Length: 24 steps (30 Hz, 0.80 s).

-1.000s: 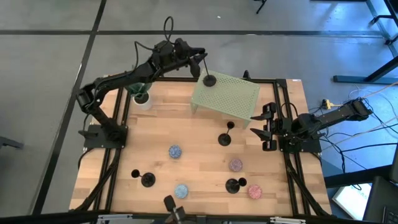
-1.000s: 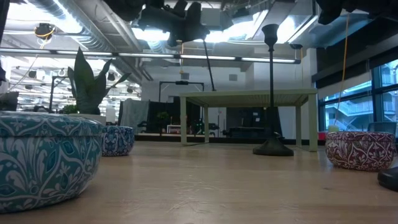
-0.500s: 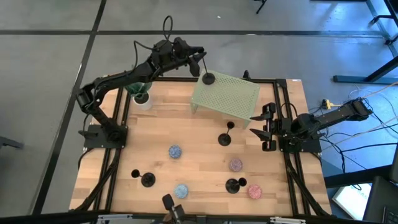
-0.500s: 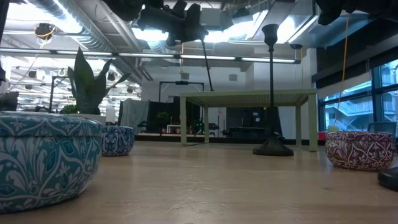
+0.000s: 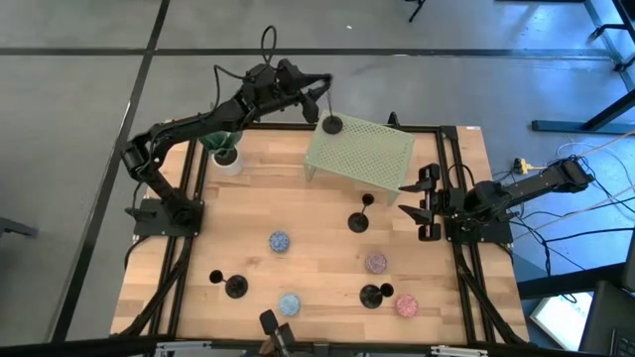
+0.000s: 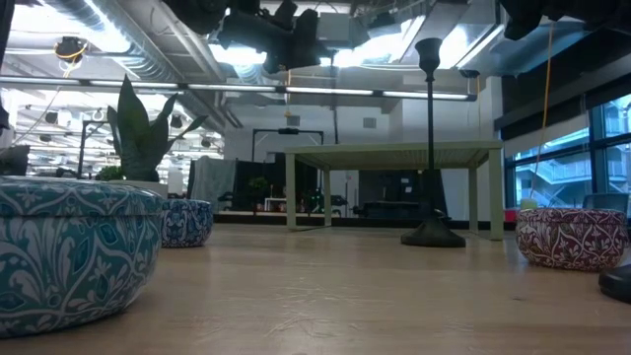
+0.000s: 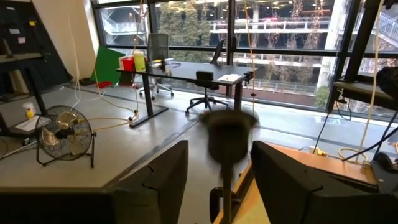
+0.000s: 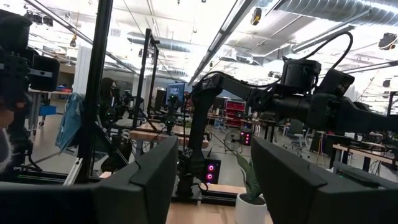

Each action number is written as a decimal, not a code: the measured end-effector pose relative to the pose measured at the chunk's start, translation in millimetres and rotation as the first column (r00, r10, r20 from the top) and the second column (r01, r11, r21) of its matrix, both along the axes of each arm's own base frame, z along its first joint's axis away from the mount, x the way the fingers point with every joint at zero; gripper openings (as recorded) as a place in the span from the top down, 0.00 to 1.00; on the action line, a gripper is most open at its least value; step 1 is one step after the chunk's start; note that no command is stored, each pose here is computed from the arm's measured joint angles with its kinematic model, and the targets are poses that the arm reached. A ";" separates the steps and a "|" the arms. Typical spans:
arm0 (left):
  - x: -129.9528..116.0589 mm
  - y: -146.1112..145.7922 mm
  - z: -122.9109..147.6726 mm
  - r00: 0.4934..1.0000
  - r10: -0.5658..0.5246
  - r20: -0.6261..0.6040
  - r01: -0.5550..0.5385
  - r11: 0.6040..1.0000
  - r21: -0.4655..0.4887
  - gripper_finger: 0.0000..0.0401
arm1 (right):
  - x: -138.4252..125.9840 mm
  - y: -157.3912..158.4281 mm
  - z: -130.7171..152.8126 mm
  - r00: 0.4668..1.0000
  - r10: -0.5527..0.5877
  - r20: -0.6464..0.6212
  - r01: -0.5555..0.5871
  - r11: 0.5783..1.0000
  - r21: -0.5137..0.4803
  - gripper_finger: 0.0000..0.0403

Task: Pick & Place candle stick holders
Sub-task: Put the black candle holder on the shelf

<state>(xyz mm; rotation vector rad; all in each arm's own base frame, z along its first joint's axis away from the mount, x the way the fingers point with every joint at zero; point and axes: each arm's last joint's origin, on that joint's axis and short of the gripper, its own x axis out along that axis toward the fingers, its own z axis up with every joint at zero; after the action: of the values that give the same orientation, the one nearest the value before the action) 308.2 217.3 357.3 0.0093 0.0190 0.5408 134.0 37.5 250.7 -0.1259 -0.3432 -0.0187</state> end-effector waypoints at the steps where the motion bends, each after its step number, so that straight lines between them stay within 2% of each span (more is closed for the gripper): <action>1: 0.0 0.0 0.1 1.000 0.000 0.001 0.000 1.000 0.001 0.54 | 0.0 0.0 0.0 1.000 0.000 0.000 0.000 1.000 0.000 0.48; 10: 0.1 -0.1 0.5 1.000 0.000 0.004 0.000 1.000 0.002 0.47 | 0.0 0.0 0.0 1.000 0.000 0.000 0.000 1.000 -0.001 0.48; 24: 3.6 -5.3 0.4 0.999 -0.032 0.003 0.032 0.999 0.001 0.47 | 0.0 0.0 0.0 1.000 -0.001 0.000 0.001 1.000 -0.003 0.48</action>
<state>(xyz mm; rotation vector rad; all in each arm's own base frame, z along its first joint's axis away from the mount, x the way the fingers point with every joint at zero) 311.9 212.0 357.7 0.0093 0.0153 0.5088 134.0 37.5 250.7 -0.1293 -0.3433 -0.0195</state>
